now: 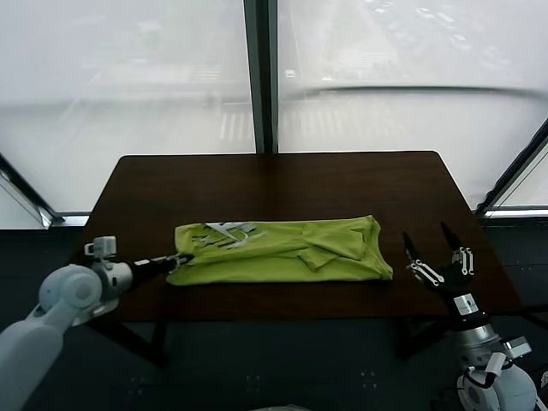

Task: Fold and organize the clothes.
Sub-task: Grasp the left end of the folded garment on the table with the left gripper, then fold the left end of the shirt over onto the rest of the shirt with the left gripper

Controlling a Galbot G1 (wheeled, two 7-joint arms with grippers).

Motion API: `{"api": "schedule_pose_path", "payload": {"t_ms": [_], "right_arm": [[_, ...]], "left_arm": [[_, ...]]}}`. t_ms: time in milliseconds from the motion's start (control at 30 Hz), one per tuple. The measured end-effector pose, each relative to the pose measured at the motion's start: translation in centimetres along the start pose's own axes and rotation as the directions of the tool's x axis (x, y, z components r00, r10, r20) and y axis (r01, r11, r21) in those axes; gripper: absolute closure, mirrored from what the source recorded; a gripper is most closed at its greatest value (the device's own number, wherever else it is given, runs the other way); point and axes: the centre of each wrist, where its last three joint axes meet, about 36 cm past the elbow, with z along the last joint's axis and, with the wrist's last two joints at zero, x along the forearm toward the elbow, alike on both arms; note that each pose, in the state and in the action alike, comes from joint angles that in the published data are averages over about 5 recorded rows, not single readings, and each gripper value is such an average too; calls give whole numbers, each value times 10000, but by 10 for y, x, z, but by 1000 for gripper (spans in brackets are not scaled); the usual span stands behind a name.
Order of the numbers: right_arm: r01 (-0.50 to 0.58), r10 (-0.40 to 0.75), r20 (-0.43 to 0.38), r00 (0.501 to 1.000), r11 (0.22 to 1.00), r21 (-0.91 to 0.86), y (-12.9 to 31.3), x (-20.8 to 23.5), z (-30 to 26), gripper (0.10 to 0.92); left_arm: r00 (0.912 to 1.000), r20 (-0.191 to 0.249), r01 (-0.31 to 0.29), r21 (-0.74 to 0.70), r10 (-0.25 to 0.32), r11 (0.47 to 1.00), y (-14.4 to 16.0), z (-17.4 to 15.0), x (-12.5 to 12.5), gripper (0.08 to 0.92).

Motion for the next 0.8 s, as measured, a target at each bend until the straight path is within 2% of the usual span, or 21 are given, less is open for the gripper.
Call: {"api": "schedule_pose_path", "payload": {"t_ms": [200,333,467,600,733,800], "right_arm": [[-75,78,110,9999,9997,-243,7,-7,8,115],[-139,147,207,9997,9991,-395,10,-12,15,115],[-164,180,296,9994,9985,-532,14,-19,20,115],[-42,68,380,9993,9977,-674,20,-24,21,115],[24,7,426,9991,9973,-730,23,-27,18,115],[1,30,426,9991,9974,-724,24,-27,15,115]], "left_arm": [[9972,343,684,-486,-668,9965,2,-12,19,822],[9886,623,1414,-716,-1370,9874,10,-22,36,822],[9727,884,2225,-915,-2146,9706,24,-29,57,822],[9492,1142,3046,-1000,-2932,9472,39,-32,81,822],[9310,1438,3489,-806,-3355,9337,45,-31,102,822],[9272,1581,3534,-681,-3397,9330,42,-28,108,822]]}}
